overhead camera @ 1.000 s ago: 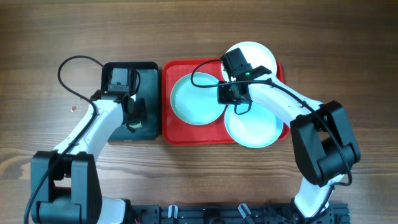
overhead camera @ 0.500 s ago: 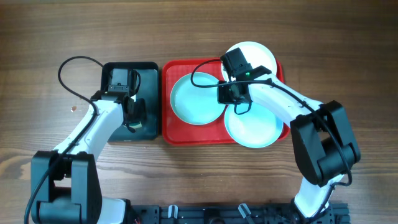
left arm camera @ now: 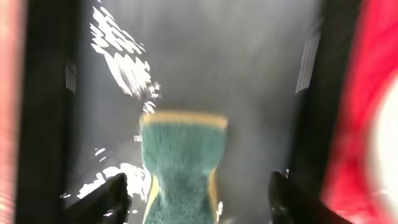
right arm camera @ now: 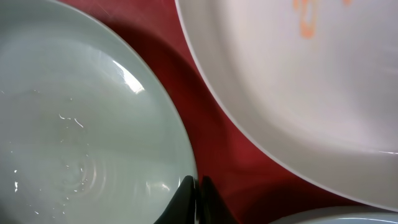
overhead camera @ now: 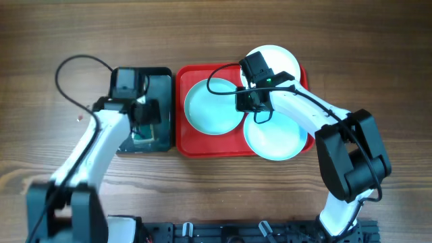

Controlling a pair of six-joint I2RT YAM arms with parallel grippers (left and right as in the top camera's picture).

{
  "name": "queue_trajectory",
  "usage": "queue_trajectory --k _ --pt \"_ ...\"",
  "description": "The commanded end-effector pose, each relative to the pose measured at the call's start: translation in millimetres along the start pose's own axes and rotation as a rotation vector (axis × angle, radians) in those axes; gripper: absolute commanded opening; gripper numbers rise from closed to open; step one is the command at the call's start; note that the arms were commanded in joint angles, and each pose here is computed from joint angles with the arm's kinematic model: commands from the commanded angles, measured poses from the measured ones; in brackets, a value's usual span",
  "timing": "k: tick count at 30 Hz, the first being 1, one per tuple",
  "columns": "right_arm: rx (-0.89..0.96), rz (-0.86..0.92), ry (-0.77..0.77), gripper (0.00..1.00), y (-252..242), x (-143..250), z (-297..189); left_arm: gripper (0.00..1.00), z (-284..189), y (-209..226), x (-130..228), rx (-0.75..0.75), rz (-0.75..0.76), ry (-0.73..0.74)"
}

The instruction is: Clean dirty plates on tray and stack at the side

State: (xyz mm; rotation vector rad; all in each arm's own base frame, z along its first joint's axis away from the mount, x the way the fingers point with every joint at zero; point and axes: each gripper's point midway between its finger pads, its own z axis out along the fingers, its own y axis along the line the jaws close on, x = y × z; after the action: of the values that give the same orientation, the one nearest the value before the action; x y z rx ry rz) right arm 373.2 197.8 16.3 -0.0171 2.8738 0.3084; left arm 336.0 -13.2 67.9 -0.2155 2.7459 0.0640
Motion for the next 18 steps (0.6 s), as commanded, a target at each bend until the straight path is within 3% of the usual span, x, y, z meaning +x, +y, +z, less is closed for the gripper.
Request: queue_trajectory --k 1,3,6,10,12,13,18 --pt "-0.008 -0.004 -0.014 0.10 2.6 -1.4 -6.8 0.81 -70.2 8.3 -64.5 0.060 -0.100 -0.279" --pt "-0.005 -0.004 -0.007 0.16 1.1 1.3 -5.4 0.84 -91.2 36.2 -73.6 0.036 -0.221 -0.350" --pt "-0.007 -0.003 -0.011 0.11 1.3 0.9 -4.7 0.79 -97.2 76.6 -75.5 0.020 -0.448 -0.373" --pt "-0.006 -0.003 -0.008 0.11 -0.5 4.7 -1.1 0.82 -95.6 85.7 -74.2 0.086 -0.496 -0.353" --pt "-0.008 0.013 -0.014 0.04 -0.6 4.5 0.1 0.86 -95.6 86.0 -74.0 0.085 -0.494 -0.352" --pt "-0.013 0.013 -0.022 0.04 0.7 2.4 -0.1 0.99 -95.5 86.0 -73.7 0.085 -0.494 -0.351" --pt "-0.040 0.004 -0.075 0.04 15.4 -21.8 -32.2 1.00 -91.7 85.4 -62.8 0.076 -0.496 -0.304"
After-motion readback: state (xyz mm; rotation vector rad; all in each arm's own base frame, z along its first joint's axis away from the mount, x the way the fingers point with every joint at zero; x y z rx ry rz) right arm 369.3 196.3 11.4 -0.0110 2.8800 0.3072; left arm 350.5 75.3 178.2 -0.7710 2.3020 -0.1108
